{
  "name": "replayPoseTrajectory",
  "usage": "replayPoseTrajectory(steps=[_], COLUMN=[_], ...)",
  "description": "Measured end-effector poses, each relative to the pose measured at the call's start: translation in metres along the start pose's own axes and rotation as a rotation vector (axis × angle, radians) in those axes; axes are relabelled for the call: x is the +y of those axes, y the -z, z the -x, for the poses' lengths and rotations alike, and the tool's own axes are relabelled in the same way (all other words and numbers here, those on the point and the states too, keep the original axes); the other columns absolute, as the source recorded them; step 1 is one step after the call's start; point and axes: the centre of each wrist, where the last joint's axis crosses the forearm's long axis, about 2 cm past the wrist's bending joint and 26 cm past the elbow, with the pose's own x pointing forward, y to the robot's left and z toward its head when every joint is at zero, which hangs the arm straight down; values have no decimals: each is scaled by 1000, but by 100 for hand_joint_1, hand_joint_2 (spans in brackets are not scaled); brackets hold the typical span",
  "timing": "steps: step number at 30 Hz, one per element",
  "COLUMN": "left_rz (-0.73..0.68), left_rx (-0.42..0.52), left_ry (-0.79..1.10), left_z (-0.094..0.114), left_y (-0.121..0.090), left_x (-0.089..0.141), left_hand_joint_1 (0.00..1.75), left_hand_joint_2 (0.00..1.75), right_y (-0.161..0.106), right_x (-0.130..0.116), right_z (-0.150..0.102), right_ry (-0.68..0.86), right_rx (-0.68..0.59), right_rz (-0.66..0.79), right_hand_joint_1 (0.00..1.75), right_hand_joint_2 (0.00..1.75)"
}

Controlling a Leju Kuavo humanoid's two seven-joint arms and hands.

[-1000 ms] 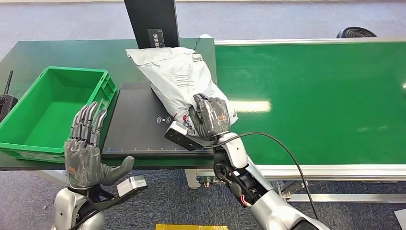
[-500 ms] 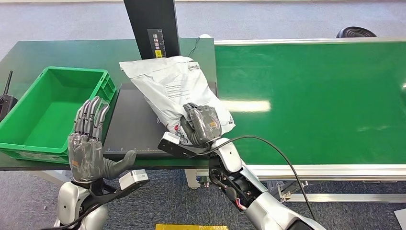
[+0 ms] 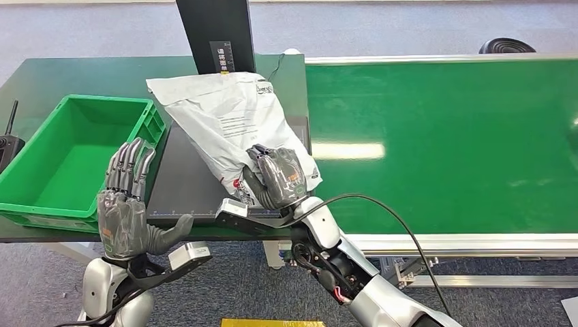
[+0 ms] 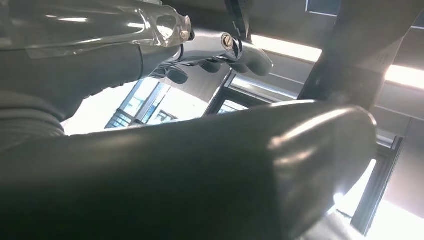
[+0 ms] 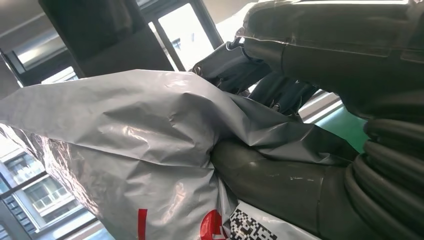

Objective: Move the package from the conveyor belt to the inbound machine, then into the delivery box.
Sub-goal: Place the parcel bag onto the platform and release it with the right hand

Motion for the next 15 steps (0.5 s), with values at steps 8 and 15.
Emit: replayPoseTrajectory(steps=[8, 15], left_rz=[-3, -13], left_rx=[-5, -8], left_ry=[0, 5], left_z=[3, 6], left_y=[-2, -2], left_x=[0, -2], left_hand_joint_1=[0, 0], left_hand_joint_2=[0, 0], right_y=[4, 1], right_x=[-8, -7], right_z=[-3, -4], right_ry=[-22, -28], right_rx=[-40, -63], right_rz=[47, 39], right_hand_joint_1=[175, 171], right_hand_joint_2=[175, 175])
